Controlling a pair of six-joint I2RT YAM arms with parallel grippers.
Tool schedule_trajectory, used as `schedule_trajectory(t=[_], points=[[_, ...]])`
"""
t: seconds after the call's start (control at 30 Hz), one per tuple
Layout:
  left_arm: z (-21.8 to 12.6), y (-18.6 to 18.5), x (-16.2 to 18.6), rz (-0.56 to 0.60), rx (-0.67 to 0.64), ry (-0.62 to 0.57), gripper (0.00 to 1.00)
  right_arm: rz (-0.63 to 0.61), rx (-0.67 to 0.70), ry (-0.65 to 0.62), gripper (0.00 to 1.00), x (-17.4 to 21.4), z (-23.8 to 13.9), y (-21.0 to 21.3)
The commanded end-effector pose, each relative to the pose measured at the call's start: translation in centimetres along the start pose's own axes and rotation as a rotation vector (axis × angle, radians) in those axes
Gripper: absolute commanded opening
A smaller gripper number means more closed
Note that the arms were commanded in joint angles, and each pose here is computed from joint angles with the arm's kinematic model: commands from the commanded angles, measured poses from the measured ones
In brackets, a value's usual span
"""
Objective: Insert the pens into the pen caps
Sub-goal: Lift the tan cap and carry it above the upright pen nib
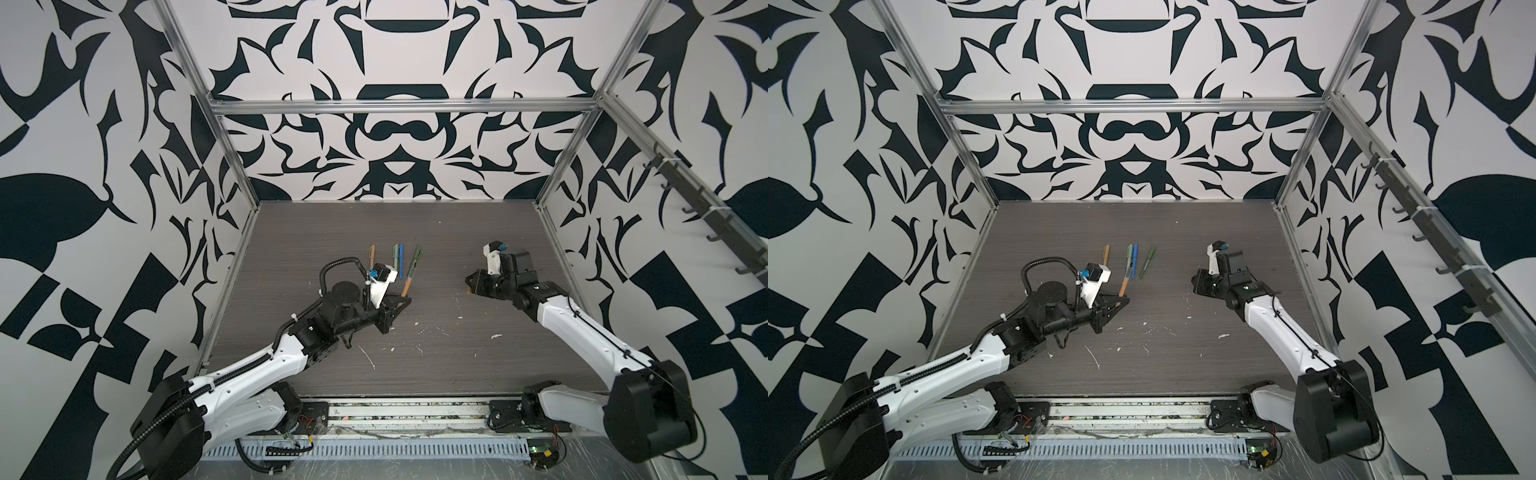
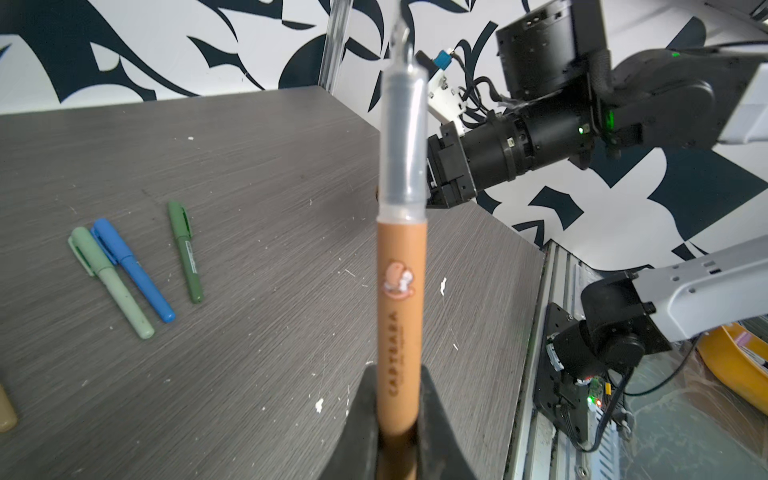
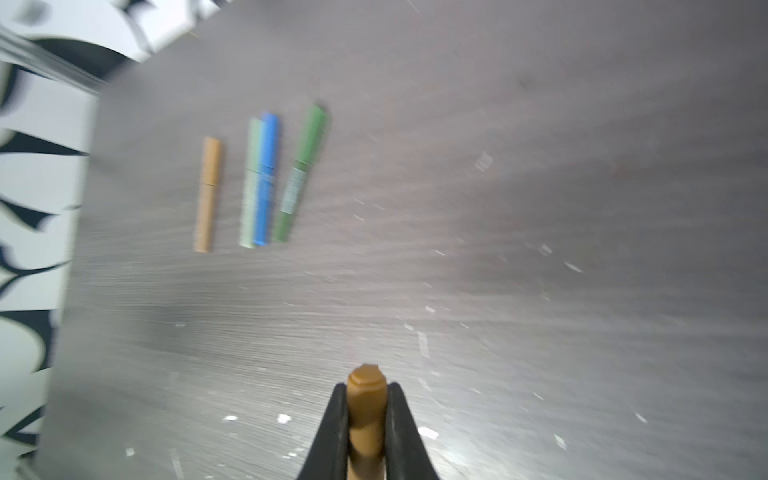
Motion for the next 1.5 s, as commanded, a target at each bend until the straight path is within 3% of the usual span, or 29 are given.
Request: schedule_trajectory(t=[0.0, 0.3, 0.67, 1.47], points=[[-0.3, -0.7, -1.4, 0.031, 0.034, -0.09, 0.02, -0.054, -0.104, -0.189, 0.07, -3.0, -1.9, 3.5], [0.0, -0.5, -0.4, -0.015, 0.072, -0.096, 0.02, -0.17, -0.356, -0.512, 0.06, -7.3, -7.5, 12.1], [0.1, -0.5, -0.2, -0.034, 0.079, -0.09, 0.02, -0.258, -0.522, -0.715, 0.04, -9.6, -12.0, 18.5], [0.3, -1.1, -0.8, -0.014, 0.106, -0.082, 0.01, -0.258, -0.581, -0.643, 0.04, -9.0, -10.2, 20.8]])
Point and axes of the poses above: each gripper's point midway between its finger pads, its own z axis out along the fingers, its own y axis along the line the jaws close on, x = y × z, the point moved 4 cm from there along -z, back along the fingers, and after that the axes turned 10 degrees about -z, right-handed, at the moved point
